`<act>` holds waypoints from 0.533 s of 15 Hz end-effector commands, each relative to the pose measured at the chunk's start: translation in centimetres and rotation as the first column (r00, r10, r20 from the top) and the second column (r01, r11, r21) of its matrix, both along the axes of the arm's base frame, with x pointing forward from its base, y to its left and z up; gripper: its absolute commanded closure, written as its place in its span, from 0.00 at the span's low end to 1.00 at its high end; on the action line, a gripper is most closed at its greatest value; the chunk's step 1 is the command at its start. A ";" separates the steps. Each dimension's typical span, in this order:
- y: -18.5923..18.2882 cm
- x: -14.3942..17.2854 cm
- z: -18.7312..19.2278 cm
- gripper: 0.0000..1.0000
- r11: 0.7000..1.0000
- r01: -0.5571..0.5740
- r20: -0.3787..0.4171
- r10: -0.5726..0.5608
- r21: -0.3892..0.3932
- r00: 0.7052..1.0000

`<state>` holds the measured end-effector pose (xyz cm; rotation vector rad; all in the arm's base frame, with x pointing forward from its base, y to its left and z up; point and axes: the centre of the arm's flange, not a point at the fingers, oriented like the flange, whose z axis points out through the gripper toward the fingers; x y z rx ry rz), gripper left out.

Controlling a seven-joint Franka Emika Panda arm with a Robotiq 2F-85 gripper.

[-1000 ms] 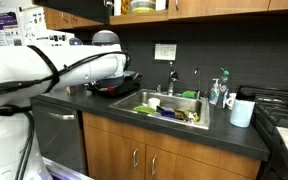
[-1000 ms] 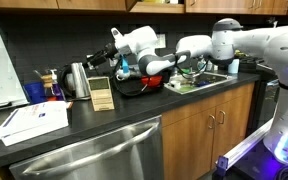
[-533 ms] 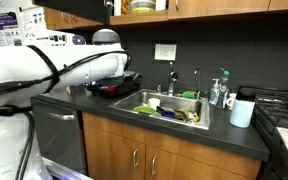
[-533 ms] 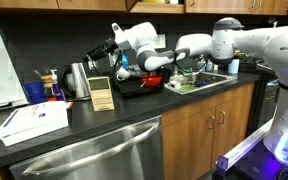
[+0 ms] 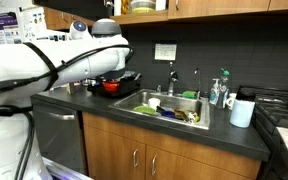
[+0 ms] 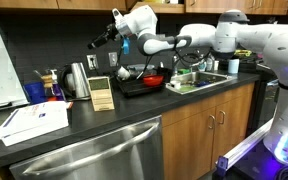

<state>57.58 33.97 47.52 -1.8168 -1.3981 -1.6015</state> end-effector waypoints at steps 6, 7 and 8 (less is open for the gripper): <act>-3.8 2.0 3.5 0.00 0.980 0.144 0.033 -0.141 -0.139 0.989; -4.6 2.5 3.4 0.00 0.975 0.168 0.034 -0.165 -0.148 0.986; -5.3 3.0 3.3 0.00 0.970 0.191 0.034 -0.187 -0.152 0.982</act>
